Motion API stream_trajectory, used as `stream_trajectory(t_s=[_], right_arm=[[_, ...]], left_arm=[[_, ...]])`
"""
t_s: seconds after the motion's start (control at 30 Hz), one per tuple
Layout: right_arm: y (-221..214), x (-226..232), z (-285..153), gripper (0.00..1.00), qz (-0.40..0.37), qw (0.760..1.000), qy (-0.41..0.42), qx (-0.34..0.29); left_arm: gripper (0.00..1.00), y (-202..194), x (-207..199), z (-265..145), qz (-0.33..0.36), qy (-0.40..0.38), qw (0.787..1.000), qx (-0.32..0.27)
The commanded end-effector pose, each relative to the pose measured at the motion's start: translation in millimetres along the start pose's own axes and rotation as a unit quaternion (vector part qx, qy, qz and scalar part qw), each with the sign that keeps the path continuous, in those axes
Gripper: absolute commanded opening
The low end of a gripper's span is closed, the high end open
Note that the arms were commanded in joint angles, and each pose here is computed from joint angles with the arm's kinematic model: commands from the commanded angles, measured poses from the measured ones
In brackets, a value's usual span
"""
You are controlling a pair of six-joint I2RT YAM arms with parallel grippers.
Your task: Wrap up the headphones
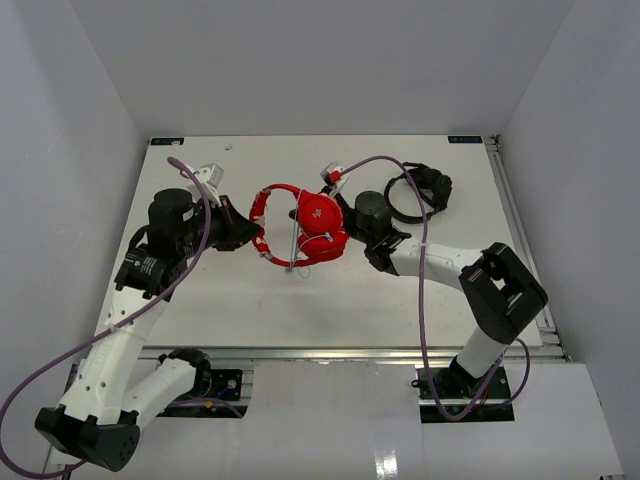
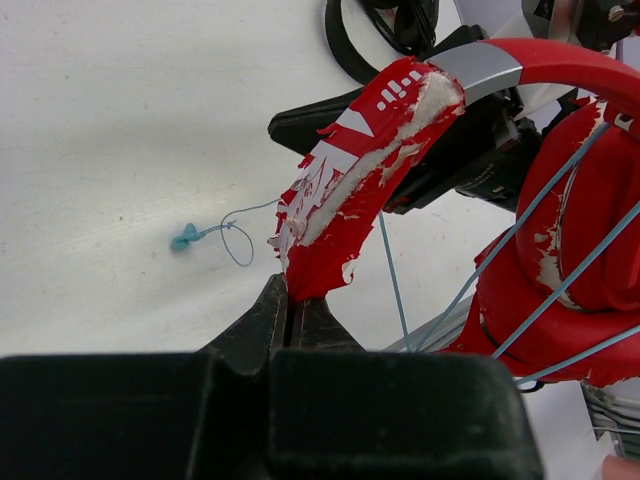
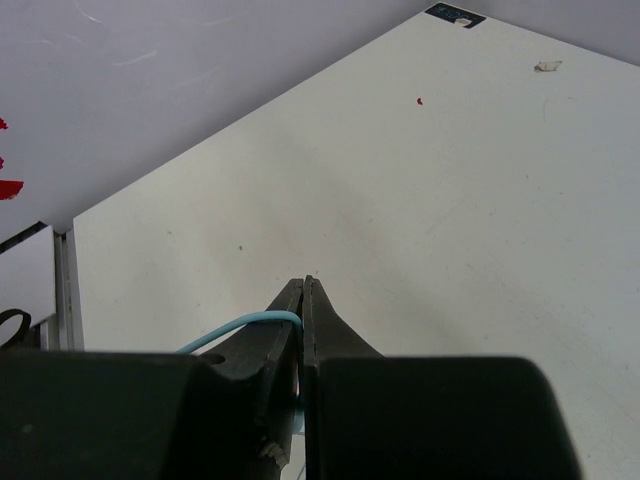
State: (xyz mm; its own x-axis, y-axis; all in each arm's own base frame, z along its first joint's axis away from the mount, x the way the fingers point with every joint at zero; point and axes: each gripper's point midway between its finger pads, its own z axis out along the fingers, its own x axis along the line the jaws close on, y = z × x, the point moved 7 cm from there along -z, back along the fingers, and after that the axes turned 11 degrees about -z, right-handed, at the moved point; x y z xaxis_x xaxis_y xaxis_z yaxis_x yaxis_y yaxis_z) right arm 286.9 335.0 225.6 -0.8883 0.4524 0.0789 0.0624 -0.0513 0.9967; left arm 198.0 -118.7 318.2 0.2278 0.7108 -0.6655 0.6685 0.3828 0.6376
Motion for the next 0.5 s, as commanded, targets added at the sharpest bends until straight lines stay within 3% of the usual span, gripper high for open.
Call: stream_trajectory(t_s=[0.0, 0.47], right_arm=[[42, -25, -20, 0.08, -0.027, 0.991, -0.076, -0.106], [47, -16, -49, 0.20, -0.054, 0.981, -0.057, -0.177]], left_arm=[[0.00, -14, -16, -8, 0.021, -0.079, 0.995, 0.054], [0.00, -15, -18, -4, 0.016, -0.090, 0.993, 0.076]])
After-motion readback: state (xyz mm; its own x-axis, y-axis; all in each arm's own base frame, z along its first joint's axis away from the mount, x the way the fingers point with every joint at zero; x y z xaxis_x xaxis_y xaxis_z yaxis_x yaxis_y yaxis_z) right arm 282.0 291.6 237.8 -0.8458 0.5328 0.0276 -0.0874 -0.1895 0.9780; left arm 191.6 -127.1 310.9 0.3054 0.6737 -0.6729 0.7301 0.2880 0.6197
